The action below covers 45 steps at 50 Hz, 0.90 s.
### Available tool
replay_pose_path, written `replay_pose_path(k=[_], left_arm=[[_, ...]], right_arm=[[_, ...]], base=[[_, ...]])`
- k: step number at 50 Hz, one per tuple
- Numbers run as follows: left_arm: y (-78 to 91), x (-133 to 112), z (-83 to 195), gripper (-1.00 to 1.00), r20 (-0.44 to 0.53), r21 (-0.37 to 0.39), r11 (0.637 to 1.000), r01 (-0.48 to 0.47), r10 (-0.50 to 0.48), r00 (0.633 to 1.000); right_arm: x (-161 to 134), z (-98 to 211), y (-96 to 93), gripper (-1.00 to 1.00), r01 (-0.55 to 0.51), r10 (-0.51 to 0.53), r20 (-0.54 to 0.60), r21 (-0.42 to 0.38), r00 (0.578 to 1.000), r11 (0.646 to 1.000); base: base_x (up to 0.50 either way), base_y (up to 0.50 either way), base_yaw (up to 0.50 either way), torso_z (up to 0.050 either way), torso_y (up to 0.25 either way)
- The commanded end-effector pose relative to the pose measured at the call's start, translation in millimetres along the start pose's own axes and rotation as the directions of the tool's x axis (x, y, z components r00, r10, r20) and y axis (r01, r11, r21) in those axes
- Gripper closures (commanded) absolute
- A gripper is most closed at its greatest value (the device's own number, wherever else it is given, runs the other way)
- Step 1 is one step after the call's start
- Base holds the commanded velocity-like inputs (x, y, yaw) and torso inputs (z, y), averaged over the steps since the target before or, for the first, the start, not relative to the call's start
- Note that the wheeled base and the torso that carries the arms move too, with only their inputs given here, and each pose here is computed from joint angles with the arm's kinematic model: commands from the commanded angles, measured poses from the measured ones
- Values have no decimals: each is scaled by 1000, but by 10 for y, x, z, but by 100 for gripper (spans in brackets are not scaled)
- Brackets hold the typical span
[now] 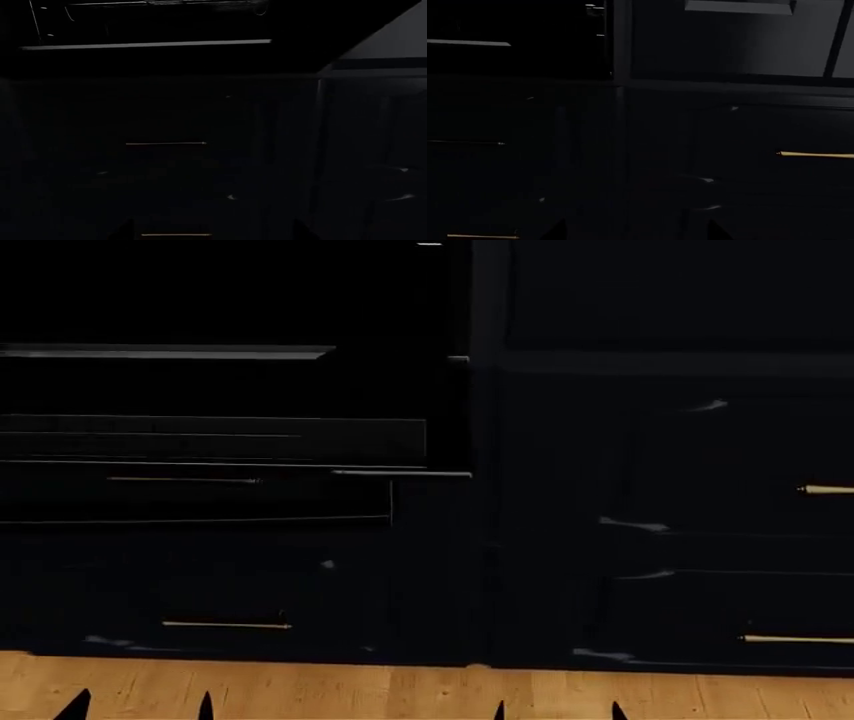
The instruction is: Close the oven door
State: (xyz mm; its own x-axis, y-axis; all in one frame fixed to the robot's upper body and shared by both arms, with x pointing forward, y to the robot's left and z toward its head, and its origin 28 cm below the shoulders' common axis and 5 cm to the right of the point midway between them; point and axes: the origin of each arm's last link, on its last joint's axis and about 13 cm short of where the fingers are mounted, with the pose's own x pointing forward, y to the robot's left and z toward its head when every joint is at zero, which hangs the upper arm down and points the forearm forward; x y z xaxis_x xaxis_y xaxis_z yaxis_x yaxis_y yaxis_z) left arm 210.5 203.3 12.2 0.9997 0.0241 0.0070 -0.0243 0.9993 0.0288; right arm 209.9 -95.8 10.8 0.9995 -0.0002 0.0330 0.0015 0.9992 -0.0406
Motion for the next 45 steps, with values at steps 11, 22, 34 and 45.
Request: replay_pose_path(k=[11,22,34,45], left_arm=[[3,-10,4,-100,7,-8,1000,3,-3,1000],[1,-16,8,-100,8,-3,1000,1,-1,1000],[1,-19,6,-100,19,-1,1000,-2,2,1000],[-1,-8,7,-100,17,1,1000,-4,4,1000]], right_arm=[[1,-5,5,-100,-12,12,0,-6,1000,1000],[-6,0,7,-100,-19,19,4,-3,1000,1000],[-5,-4,6,-100,-20,20,0,-7,1000,1000],[-7,2,4,-100,-14,14,1,-9,1000,1000]], base=[[0,404,0,0,0],[0,405,0,0,0],[0,405,0,0,0],[0,404,0,0,0]])
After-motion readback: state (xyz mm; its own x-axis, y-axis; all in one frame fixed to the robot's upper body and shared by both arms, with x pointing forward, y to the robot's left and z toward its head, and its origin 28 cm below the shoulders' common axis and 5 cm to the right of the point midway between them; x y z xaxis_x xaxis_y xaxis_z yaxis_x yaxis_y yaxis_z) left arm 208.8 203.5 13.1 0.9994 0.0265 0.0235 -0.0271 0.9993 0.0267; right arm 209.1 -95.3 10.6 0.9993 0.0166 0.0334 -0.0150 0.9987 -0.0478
